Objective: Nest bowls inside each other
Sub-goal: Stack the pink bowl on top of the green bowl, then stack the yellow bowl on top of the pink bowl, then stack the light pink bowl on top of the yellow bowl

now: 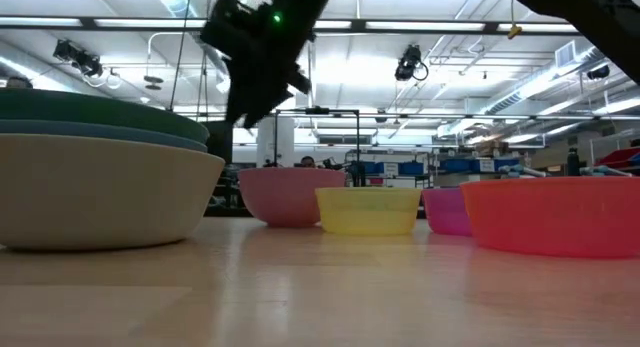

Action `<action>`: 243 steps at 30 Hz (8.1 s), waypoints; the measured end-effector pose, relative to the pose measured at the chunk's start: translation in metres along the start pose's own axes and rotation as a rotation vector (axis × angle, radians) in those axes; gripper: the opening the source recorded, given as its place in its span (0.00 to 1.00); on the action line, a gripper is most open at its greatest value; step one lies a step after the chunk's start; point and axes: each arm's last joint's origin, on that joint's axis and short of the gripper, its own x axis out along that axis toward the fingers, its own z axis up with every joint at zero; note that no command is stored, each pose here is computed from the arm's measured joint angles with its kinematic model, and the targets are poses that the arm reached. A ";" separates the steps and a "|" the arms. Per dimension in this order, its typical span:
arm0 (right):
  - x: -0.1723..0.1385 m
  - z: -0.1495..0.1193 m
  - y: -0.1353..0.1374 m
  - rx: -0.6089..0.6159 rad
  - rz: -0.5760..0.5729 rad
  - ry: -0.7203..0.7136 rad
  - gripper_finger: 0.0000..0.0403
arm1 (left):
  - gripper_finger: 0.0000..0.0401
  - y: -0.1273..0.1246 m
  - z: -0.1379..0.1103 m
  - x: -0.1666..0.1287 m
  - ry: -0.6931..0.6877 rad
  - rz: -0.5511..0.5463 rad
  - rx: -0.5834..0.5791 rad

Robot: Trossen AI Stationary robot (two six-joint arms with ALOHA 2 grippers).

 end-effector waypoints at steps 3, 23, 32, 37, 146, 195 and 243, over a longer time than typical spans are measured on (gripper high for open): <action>0.006 -0.003 -0.018 0.078 0.065 0.091 0.45 | 0.41 0.000 0.000 0.000 0.000 0.000 0.000; 0.042 -0.029 -0.018 0.113 0.187 0.181 0.51 | 0.41 0.000 0.000 0.000 -0.004 0.017 -0.001; 0.074 -0.050 -0.024 0.128 0.150 0.153 0.48 | 0.41 0.001 0.000 0.000 -0.003 0.022 0.000; 0.079 -0.054 -0.032 0.103 0.138 0.161 0.32 | 0.41 0.001 0.000 0.000 -0.005 0.027 0.000; 0.036 -0.119 0.030 -0.056 0.084 0.485 0.34 | 0.41 0.003 -0.007 0.000 0.053 0.068 -0.022; -0.077 -0.009 0.105 -0.345 0.556 -0.194 0.24 | 0.41 -0.001 -0.005 0.013 0.068 0.114 -0.002; -0.060 -0.136 -0.012 0.221 -0.028 0.599 0.31 | 0.41 0.001 -0.013 0.012 0.143 0.143 -0.021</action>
